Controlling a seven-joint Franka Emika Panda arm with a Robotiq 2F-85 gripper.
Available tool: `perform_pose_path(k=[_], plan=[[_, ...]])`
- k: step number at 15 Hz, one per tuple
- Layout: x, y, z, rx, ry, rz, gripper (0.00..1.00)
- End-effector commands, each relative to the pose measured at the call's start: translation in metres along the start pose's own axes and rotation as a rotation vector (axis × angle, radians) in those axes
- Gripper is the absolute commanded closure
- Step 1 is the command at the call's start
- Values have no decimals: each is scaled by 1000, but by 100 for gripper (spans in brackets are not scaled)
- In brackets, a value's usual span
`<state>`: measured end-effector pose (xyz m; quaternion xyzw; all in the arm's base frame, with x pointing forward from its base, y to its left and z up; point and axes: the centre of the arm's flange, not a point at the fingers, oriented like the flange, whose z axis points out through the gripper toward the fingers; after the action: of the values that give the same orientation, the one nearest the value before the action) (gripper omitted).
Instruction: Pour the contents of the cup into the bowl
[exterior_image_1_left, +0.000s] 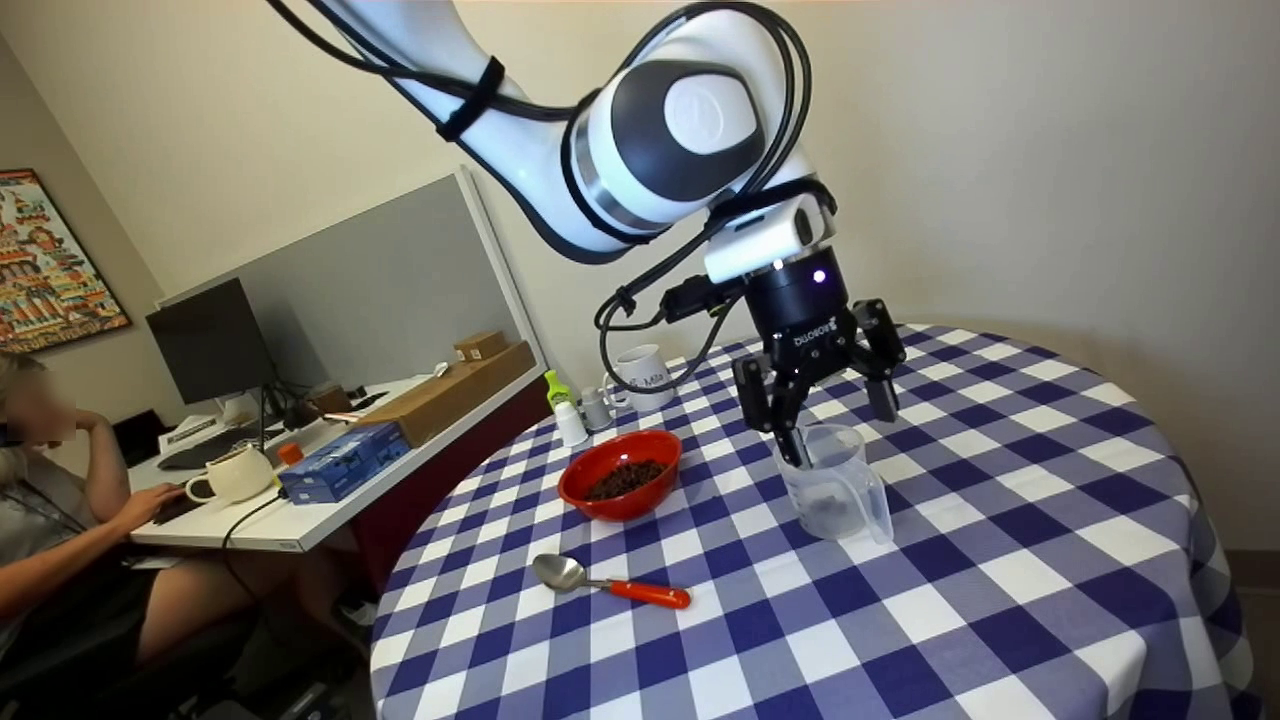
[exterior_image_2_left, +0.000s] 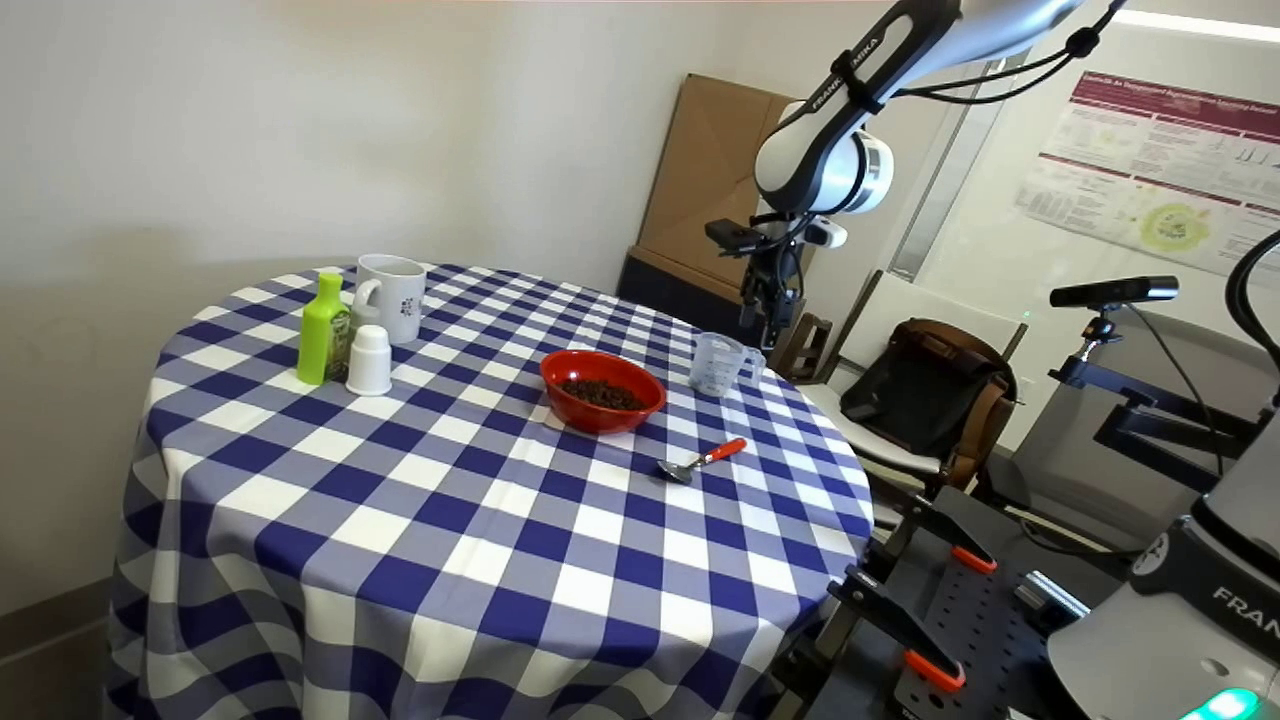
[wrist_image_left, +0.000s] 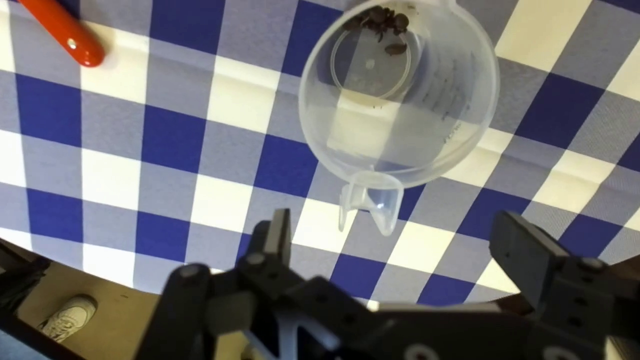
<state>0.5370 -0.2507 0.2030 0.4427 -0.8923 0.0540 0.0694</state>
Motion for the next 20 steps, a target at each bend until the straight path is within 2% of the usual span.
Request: perform_pose_path(k=[1, 5, 6, 9, 11, 12, 13, 14, 16, 17, 18, 19, 20], plan=[[-20, -8, 15, 19, 11, 1, 0], [-33, -6, 26, 10, 25, -22, 2], [-34, -6, 28, 9, 28, -25, 12], [-34, -7, 28, 12, 32, -28, 19], [-31, -8, 26, 17, 31, -23, 9], [-30, -8, 25, 18, 31, -21, 19], [-28, -8, 25, 19, 31, -20, 38], [-27, -8, 25, 19, 33, -21, 40], [-26, -8, 26, 19, 35, -21, 54], [-25, -8, 25, 18, 33, -21, 18], [-24, -8, 26, 18, 34, -21, 12], [-23, -8, 26, 16, 34, -22, 11], [-23, -8, 26, 16, 35, -23, 6]])
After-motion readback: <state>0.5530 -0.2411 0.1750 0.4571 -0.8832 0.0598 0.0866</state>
